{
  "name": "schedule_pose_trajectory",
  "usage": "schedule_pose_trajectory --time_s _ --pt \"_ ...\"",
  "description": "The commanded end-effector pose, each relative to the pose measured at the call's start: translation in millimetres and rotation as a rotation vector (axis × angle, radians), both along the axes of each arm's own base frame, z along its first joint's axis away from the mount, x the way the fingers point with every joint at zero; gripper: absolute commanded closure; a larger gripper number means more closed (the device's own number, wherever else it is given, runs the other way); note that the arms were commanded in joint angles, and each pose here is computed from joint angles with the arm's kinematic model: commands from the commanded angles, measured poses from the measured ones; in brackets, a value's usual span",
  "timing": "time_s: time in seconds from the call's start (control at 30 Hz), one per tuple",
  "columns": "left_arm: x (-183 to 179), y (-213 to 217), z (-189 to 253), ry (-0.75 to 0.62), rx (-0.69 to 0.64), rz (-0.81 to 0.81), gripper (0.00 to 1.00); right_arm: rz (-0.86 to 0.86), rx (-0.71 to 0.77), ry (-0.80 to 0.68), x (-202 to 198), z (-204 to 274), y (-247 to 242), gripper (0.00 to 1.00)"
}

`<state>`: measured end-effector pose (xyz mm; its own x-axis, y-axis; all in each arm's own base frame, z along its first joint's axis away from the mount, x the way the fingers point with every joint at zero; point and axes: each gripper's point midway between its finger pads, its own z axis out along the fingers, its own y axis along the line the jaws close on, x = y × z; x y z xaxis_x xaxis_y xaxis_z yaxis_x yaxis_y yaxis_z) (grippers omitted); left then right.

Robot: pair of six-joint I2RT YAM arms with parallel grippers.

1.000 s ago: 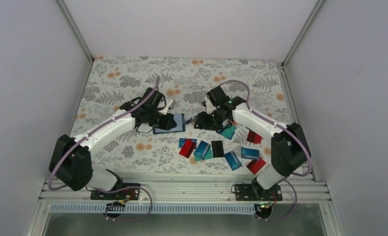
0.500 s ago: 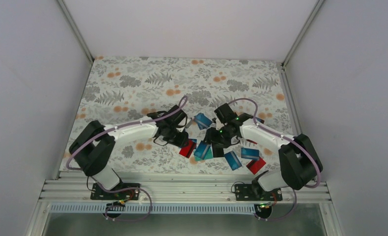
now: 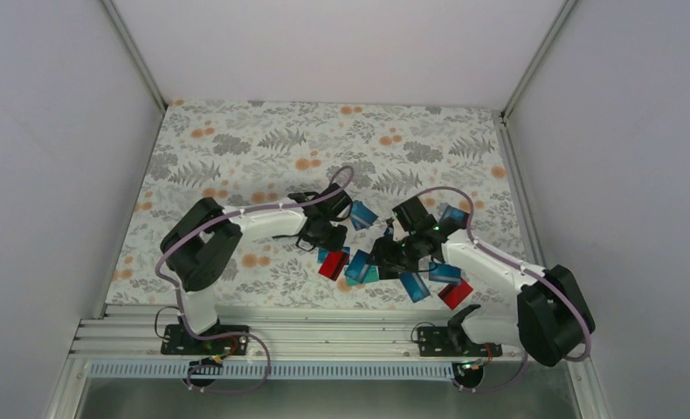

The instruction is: Put the credit cards into the card holder

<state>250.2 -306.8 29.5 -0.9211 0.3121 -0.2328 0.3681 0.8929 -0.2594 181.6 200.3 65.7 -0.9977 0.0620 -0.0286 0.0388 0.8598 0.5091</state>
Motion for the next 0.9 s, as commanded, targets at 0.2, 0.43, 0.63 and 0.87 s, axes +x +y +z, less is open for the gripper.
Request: schedule_pose_trajectory --time_s 0.2,0.43,0.63,0.87 --pt "-15.4 -4.7 -19.3 -0.033 0.142 -0.025 0.71 -0.026 0.025 -0.021 -9.2 6.0 -6.4 0.43" --pt "-42.5 11.4 -33.6 -0.036 0.263 -0.046 0.71 -0.031 0.034 -0.012 -13.9 2.1 -7.9 0.43" --pt "-72.7 27.2 -37.3 -0.009 0.294 -0.043 0.72 -0.033 0.037 -0.014 -15.4 1.0 -8.9 0.43" --pt "-78.4 19.1 -9.0 -0.044 0.237 -0.022 0.71 -0.009 0.135 -0.031 -10.8 10.3 8.4 0.44"
